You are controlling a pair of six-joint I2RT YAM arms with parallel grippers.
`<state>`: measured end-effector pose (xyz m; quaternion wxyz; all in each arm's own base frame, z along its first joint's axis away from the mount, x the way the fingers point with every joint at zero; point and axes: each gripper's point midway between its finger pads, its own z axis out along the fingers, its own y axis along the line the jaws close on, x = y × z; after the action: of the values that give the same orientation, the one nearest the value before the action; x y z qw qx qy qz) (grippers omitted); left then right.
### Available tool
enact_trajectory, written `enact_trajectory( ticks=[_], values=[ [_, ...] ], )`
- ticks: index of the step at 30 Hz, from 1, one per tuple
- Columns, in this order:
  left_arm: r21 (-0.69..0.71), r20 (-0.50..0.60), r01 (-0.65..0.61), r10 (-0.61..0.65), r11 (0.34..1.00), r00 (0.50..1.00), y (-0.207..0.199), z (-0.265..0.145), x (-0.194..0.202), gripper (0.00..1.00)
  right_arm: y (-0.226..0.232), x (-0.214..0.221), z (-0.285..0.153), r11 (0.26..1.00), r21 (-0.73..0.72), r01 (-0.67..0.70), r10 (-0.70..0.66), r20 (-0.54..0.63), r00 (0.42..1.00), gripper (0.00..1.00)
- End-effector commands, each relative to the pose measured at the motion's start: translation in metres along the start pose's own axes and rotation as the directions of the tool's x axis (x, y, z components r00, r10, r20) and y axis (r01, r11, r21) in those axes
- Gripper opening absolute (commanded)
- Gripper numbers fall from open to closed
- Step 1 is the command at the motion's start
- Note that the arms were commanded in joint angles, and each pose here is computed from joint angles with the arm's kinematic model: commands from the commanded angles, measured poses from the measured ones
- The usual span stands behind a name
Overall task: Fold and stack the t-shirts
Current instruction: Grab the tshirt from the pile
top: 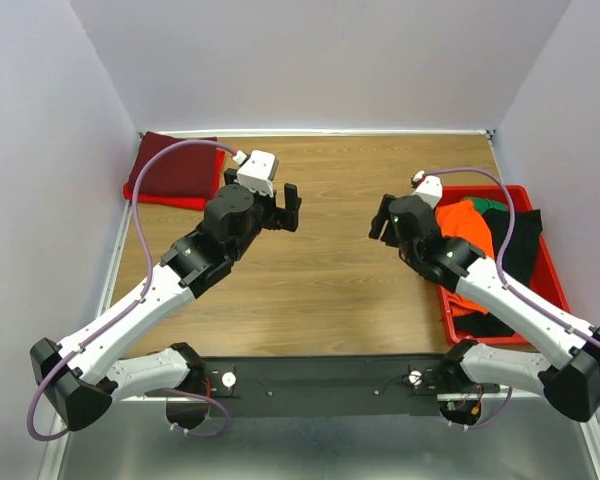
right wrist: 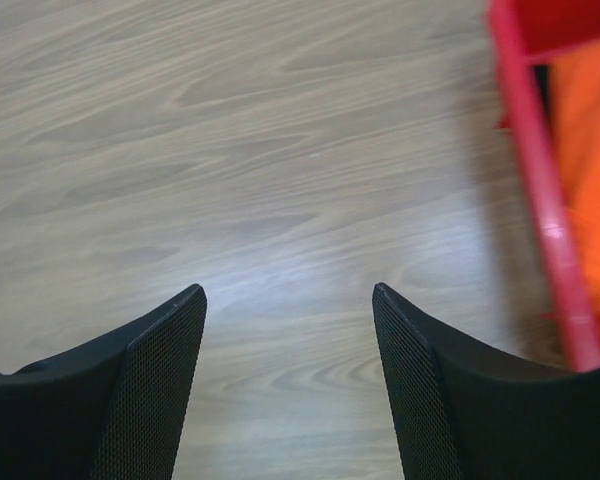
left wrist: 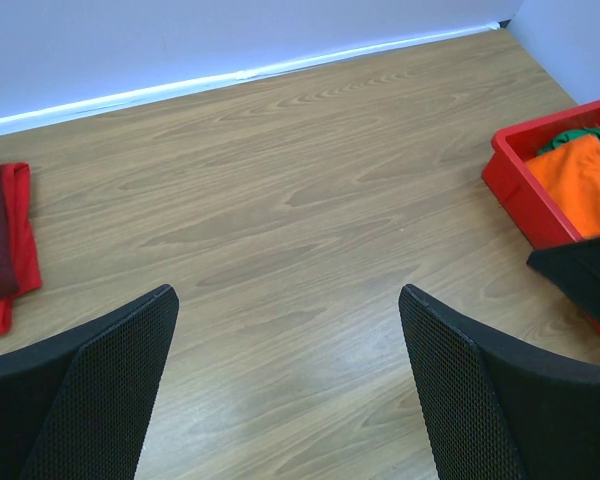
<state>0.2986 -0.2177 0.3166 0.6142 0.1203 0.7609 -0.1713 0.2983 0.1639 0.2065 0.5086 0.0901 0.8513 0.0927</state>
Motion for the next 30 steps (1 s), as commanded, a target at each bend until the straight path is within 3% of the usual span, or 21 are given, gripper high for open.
enact_trajectory(
  ticks=[1,5,10,18,24,28,30],
  values=[
    [0.035,0.015,0.013,-0.013,0.999,1.000,-0.005,-0.004,-0.009,0.98,-0.057,-0.010,0.024,0.985,0.166,-0.054,0.064,-0.056,0.996,0.74],
    [0.049,0.021,0.018,-0.019,0.999,1.000,-0.007,-0.008,-0.013,0.98,-0.161,-0.039,0.035,0.900,0.395,-0.184,0.194,0.014,0.981,0.74],
    [0.054,0.021,0.019,-0.020,0.998,1.000,-0.007,-0.010,-0.014,0.98,-0.234,-0.031,0.039,0.797,0.496,-0.344,0.382,0.026,0.924,0.73],
    [0.069,0.019,0.019,-0.020,0.997,1.000,-0.006,-0.011,-0.015,0.98,-0.255,-0.007,0.047,0.711,0.593,-0.379,0.443,0.042,0.895,0.73],
    [0.063,0.023,0.029,-0.031,0.998,0.999,0.001,-0.010,-0.016,0.98,-0.242,0.031,0.081,0.745,0.541,-0.390,0.510,-0.084,0.856,0.70],
    [0.062,0.020,0.029,-0.030,0.998,0.999,0.001,-0.010,-0.015,0.98,-0.247,0.048,0.087,0.737,0.557,-0.383,0.520,-0.105,0.848,0.68],
    [0.059,0.019,0.030,-0.031,0.998,0.999,0.003,-0.009,-0.015,0.98,-0.246,0.054,0.088,0.741,0.553,-0.381,0.523,-0.118,0.844,0.60]
  ],
)
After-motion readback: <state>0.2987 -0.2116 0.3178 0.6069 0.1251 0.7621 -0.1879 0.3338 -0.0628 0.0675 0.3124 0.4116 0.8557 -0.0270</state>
